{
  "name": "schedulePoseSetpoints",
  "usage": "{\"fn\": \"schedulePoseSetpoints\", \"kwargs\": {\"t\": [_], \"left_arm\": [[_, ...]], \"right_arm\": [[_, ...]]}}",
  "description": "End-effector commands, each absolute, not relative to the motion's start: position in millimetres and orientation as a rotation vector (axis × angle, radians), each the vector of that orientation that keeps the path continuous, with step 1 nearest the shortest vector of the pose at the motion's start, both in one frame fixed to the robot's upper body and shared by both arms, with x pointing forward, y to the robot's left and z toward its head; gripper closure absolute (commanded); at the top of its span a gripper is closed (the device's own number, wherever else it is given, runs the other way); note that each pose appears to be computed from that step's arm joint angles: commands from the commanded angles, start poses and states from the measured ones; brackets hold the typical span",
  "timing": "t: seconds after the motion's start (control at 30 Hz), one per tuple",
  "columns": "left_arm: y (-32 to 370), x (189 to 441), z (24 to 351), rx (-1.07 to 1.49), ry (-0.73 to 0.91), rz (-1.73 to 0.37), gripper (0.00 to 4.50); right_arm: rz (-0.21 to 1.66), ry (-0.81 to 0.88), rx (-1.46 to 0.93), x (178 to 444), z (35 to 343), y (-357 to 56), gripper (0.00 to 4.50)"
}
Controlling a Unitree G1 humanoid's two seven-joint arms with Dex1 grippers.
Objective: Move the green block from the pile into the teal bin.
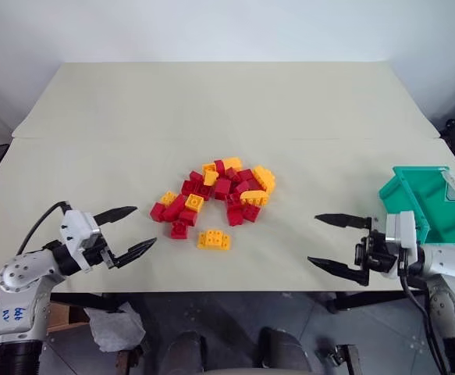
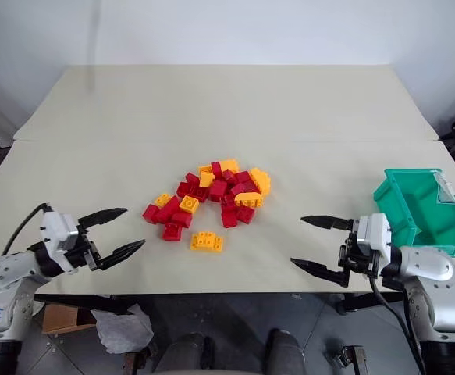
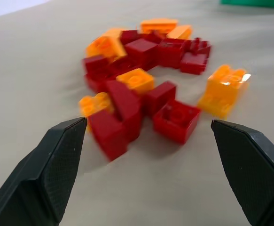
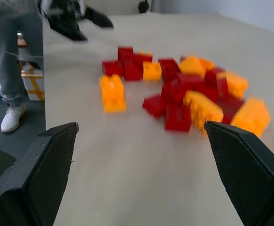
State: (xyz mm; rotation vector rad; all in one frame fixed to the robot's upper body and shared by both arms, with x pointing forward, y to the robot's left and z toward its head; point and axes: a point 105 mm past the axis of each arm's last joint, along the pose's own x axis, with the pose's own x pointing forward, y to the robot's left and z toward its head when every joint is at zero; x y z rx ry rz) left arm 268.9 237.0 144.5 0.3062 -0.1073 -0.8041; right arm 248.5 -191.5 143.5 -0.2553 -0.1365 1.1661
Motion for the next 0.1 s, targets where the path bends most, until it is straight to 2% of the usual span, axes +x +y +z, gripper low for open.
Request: {"fn": "schedulePoseSetpoints", "kwargs": {"t": [0.03, 0.1], "left_arm": [[237.2, 258.7, 158.0, 0.362, -0.152, -0.794, 0.0], [237.5, 256.1, 151.2, 0.403, -0.113, -0.79, 0.0]], "right_arm": [[1.12, -0.218, -0.308, 249.1, 147.1, -193.8, 0.01], [1.099, -0.226, -0.298, 251.5, 144.3, -193.7, 0.01]]}}
